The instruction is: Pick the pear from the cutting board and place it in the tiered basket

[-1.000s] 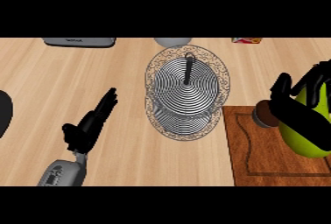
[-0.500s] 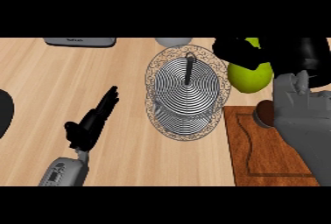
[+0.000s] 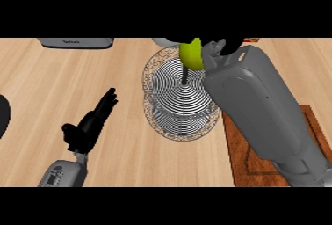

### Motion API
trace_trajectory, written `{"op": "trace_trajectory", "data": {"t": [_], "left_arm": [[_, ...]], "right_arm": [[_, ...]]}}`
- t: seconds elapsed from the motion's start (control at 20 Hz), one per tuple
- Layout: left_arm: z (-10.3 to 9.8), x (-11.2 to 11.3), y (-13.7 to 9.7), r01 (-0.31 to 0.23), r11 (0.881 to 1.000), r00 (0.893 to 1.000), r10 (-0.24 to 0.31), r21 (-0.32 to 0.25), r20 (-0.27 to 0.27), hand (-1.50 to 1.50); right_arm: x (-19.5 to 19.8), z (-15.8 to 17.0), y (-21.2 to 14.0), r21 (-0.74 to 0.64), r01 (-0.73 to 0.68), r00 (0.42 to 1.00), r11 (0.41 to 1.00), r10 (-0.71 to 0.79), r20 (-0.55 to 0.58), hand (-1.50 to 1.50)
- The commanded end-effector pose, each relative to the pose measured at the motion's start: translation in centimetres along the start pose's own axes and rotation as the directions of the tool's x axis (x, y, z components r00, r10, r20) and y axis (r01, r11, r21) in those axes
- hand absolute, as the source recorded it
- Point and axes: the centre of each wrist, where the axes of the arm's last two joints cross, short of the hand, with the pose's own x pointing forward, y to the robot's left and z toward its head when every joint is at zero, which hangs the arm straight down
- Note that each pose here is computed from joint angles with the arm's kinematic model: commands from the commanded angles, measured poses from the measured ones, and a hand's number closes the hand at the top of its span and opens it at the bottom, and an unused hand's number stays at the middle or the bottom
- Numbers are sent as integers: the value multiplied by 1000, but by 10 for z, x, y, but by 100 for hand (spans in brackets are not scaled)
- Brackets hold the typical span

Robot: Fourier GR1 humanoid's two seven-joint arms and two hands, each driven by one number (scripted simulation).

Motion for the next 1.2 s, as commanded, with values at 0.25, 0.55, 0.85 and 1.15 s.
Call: {"op": "trace_trajectory", "data": {"t": [0.25, 0.55, 0.85, 1.15], "left_arm": [[3, 9, 9, -12, 1000, 1000, 12, 16, -2, 0], [4, -1, -6, -1, 1000, 1000, 1, -18, -3, 0], [11, -4, 4, 7, 999, 1000, -7, 33, -17, 0], [13, -9, -2, -14, 999, 999, 15, 51, -29, 0]], "right_arm": [[2, -22, 20, 93, 275, 934, 957, -242, -264, 150], [-1, -36, 24, 67, 464, 828, 883, -406, -386, -150], [16, -26, 5, -104, 498, 821, 861, -507, -262, -150], [-24, -48, -30, -446, 373, 853, 814, -489, -180, -150]]}}
